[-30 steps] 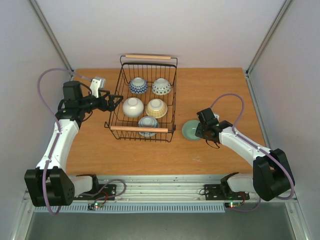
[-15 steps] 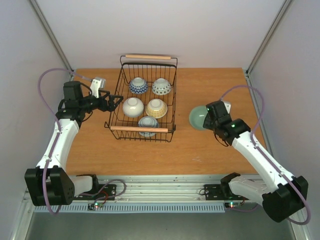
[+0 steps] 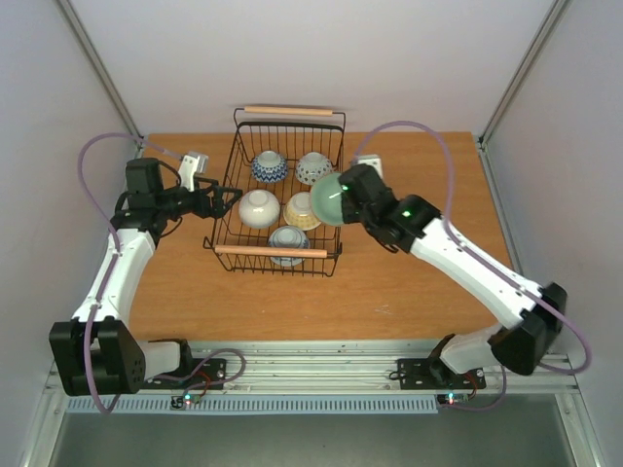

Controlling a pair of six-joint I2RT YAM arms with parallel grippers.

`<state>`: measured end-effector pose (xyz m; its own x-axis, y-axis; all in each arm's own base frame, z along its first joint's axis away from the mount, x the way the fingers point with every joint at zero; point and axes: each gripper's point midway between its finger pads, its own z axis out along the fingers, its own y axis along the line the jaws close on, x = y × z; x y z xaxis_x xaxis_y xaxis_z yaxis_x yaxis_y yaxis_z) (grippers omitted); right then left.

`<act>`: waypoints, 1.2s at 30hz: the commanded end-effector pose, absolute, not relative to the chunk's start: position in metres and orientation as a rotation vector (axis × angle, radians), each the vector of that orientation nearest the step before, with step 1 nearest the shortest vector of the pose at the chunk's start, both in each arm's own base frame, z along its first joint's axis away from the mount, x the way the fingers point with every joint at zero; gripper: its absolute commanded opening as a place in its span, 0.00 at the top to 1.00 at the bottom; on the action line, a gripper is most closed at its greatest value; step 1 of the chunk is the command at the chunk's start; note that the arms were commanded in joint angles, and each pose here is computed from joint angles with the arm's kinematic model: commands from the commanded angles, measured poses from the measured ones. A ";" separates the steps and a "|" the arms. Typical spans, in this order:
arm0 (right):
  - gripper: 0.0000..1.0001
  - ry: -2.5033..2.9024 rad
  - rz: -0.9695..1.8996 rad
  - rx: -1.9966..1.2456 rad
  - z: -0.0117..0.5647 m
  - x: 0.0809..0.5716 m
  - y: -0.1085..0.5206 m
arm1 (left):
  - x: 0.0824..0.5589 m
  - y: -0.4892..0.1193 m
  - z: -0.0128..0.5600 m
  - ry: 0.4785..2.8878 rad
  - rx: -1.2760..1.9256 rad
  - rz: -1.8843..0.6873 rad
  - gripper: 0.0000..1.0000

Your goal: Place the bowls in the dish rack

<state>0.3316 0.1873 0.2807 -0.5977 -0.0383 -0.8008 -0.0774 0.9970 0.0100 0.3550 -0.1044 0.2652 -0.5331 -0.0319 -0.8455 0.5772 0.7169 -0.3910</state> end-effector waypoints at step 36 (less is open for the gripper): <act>0.99 1.963 0.209 -0.624 0.338 0.347 0.415 | 0.343 -0.128 0.274 1.947 0.558 -0.980 0.36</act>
<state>0.3392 0.4015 0.2998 -0.4237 -0.4026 -0.8114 -0.5215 0.8409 -0.1449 0.3420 -0.1217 0.2628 -0.5445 0.0048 -0.8387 0.6542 0.6283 -0.4211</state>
